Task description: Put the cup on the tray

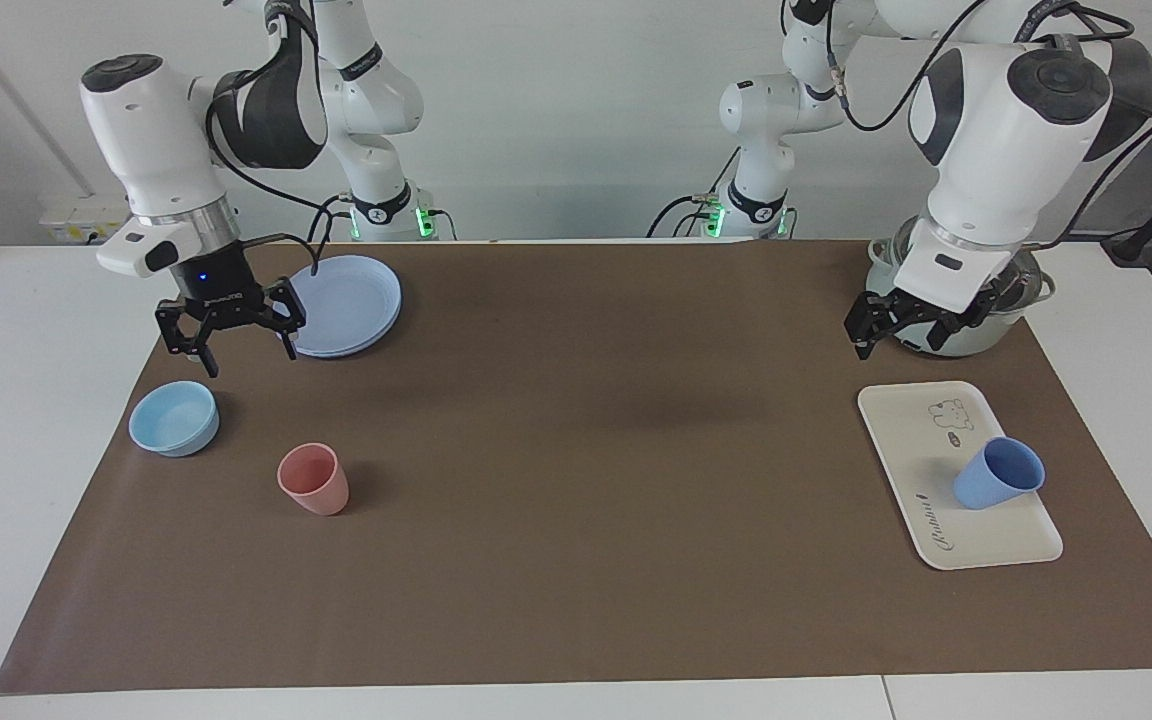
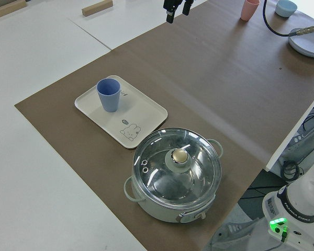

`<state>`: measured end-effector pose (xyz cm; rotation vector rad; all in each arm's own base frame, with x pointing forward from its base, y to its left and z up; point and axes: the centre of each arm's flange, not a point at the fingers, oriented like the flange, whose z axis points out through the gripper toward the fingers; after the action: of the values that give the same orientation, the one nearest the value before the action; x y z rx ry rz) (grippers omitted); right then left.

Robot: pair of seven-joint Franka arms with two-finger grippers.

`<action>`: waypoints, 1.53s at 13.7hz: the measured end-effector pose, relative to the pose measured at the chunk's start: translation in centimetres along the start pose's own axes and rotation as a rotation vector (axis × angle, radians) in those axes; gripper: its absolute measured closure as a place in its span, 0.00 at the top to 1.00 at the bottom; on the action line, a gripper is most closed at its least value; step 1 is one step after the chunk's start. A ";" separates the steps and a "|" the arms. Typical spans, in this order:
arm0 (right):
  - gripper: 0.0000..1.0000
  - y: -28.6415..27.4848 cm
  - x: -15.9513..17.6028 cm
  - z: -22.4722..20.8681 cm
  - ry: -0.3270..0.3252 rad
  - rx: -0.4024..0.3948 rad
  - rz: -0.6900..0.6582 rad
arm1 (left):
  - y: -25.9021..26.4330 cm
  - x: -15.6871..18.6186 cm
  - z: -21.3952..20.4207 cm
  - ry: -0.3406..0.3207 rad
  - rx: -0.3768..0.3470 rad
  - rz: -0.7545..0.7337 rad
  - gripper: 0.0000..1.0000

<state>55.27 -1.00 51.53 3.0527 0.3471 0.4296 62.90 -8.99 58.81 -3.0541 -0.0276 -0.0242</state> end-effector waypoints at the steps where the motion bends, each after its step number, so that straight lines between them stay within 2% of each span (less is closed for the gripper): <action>1: 1.00 -1.4 0.0 0.0 -0.036 -0.031 0.031 | -0.5 0.1 0.1 -0.001 -0.003 -0.009 0.99; 5: 1.00 -5.4 0.5 -2.2 -0.158 -0.055 0.143 | -0.6 0.2 0.1 0.004 -0.011 -0.012 1.00; 7: 1.00 -4.9 1.0 -5.2 -0.208 -0.052 0.187 | -1.2 0.6 0.0 0.028 -0.016 -0.023 1.00; 12: 1.00 -1.1 1.2 -11.2 -0.285 0.007 0.294 | -3.4 1.2 0.1 0.060 -0.022 -0.058 1.00; 15: 1.00 0.6 0.9 -12.6 -0.296 0.044 0.339 | -4.3 1.4 0.4 0.057 -0.037 -0.076 1.00; 18: 1.00 0.8 0.8 -11.6 -0.314 0.051 0.348 | -3.8 1.2 0.2 0.053 -0.069 -0.073 1.00; 21: 1.00 0.7 1.1 -11.2 -0.300 0.047 0.344 | -3.8 1.1 0.7 0.041 -0.073 -0.076 1.00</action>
<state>53.33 -1.37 62.62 3.1575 -0.1848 -0.0342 63.95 -5.10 58.49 -3.1226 -0.1431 -0.0951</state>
